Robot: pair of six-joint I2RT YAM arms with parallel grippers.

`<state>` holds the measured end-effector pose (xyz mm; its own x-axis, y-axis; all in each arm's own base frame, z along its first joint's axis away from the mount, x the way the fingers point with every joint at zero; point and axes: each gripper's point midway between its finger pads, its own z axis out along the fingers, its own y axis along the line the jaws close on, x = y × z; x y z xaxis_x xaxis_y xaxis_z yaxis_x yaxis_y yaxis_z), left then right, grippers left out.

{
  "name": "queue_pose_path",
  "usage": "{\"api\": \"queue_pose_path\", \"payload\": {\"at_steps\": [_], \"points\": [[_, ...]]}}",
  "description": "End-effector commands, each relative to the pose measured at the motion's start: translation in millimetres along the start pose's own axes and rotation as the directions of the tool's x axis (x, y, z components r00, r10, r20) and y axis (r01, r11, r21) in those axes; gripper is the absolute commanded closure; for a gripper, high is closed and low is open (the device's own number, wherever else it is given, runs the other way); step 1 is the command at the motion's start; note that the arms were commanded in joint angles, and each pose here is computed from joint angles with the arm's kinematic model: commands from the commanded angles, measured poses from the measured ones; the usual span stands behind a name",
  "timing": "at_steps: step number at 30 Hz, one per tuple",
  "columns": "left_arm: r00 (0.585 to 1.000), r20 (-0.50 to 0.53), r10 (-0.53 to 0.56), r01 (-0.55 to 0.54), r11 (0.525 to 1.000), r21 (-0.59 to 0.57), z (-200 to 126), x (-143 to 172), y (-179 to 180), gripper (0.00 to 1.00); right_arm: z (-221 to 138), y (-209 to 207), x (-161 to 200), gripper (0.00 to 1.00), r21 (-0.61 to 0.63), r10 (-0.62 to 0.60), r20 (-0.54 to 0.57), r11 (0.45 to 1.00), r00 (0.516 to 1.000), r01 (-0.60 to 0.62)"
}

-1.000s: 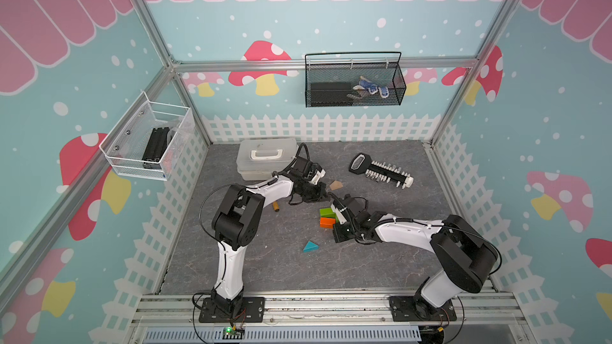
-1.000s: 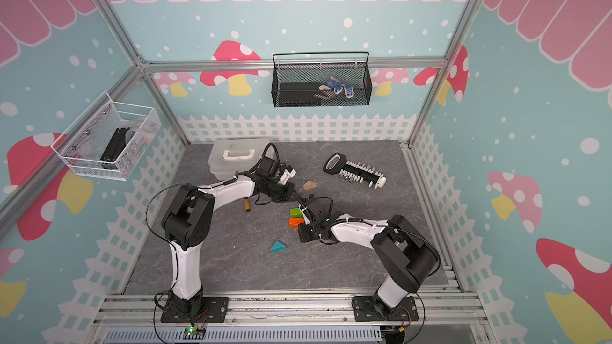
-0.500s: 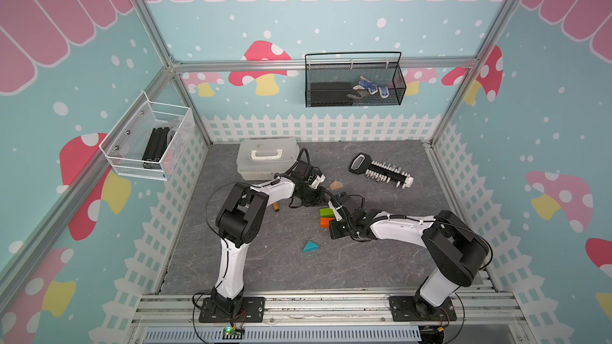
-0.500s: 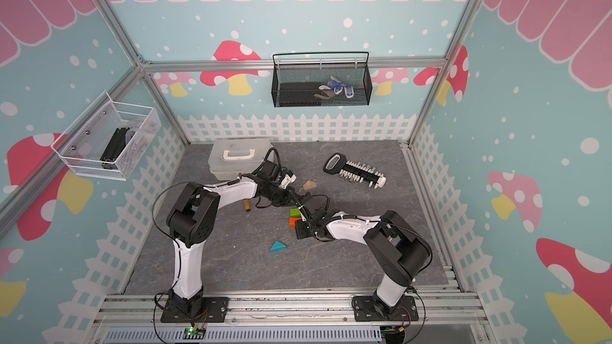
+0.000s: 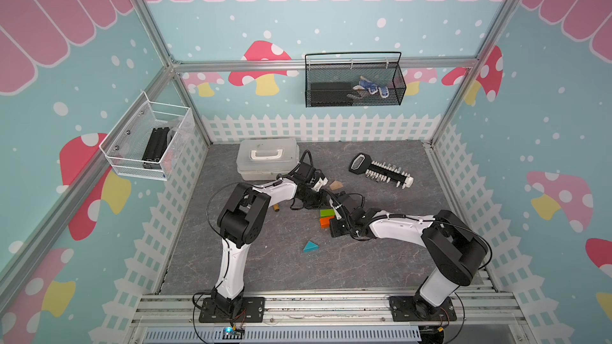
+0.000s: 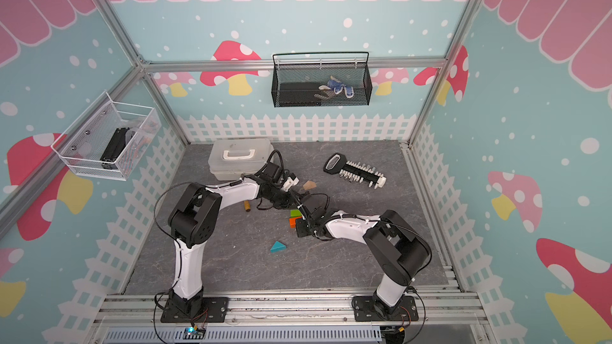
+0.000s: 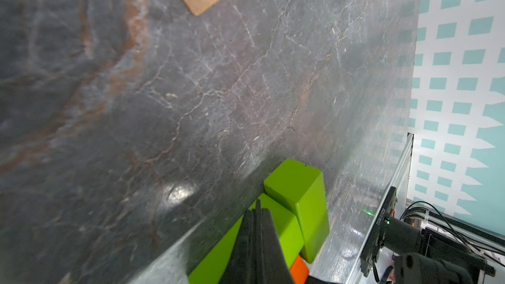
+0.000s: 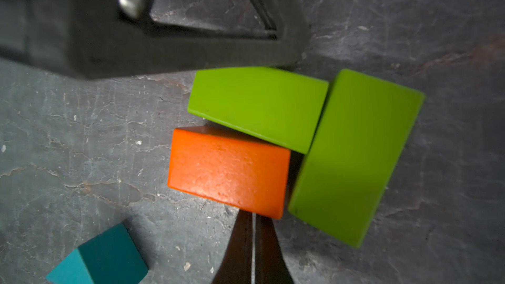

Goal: Assemble a piece of candy with building blocks
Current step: Assemble the building block at the center of the board.

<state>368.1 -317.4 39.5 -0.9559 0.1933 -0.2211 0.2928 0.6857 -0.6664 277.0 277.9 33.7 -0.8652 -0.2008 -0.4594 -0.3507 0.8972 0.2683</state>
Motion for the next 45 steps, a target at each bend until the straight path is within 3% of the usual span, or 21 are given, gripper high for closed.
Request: {"api": "queue_pose_path", "payload": {"at_steps": [1,7,11,14,16,18,21,25,27,31,36,40,45], "points": [[1.0,-0.021,0.016,-0.015,1.0,0.009,4,3,-1,1.0,-3,3,-11,1.0,0.012,-0.002,0.024,1.0,1.0,0.002],[0.999,0.04,0.004,-0.004,1.0,-0.001,-17,-11,-4,1.0,-11,12,-18,1.0,-0.026,-0.011,0.04,1.0,0.999,0.012],[0.98,0.196,0.019,-0.021,1.0,0.006,-77,-36,-21,1.0,-24,23,-25,1.0,-0.074,-0.018,0.059,0.997,0.998,0.022],[0.93,0.367,-0.016,0.019,1.0,-0.003,-153,-54,-10,0.98,-42,33,-30,1.0,-0.122,-0.015,0.082,0.992,0.996,0.025],[0.876,0.48,-0.047,0.052,0.999,0.004,-201,-56,-3,0.97,-57,35,-34,1.0,-0.135,-0.014,0.108,0.99,0.994,0.028],[0.796,0.6,-0.072,0.095,0.995,-0.006,-249,-52,8,0.9,-74,33,-39,1.0,-0.126,-0.014,0.152,0.992,0.988,0.033],[0.735,0.671,-0.094,0.162,0.986,-0.04,-275,-37,24,0.86,-93,21,-44,1.0,-0.096,-0.015,0.203,0.995,0.979,0.035],[0.743,0.639,-0.197,0.258,0.966,-0.002,-255,-18,42,0.94,-100,-19,-48,1.0,-0.066,0.04,0.214,0.997,0.976,-0.026],[0.722,0.63,-0.285,0.322,0.945,0.057,-239,-13,55,1.0,-100,-43,-47,1.0,-0.04,0.063,0.213,0.998,0.975,-0.056],[0.7,0.607,-0.376,0.363,0.92,0.151,-207,-7,65,1.0,-88,-74,-44,1.0,-0.01,0.076,0.173,0.997,0.982,-0.076],[0.749,0.548,-0.372,0.367,0.922,0.123,-175,-2,54,1.0,-45,-79,-37,1.0,-0.054,0.067,0.028,0.996,0.997,-0.065],[0.791,0.505,-0.345,0.348,0.933,0.092,-152,6,36,1.0,-22,-73,-40,1.0,-0.105,0.08,0.001,0.991,0.997,-0.079],[0.813,0.445,-0.375,0.382,0.921,0.078,-125,31,35,1.0,-11,-74,-47,1.0,-0.108,0.061,-0.009,0.992,0.998,-0.062]]}}
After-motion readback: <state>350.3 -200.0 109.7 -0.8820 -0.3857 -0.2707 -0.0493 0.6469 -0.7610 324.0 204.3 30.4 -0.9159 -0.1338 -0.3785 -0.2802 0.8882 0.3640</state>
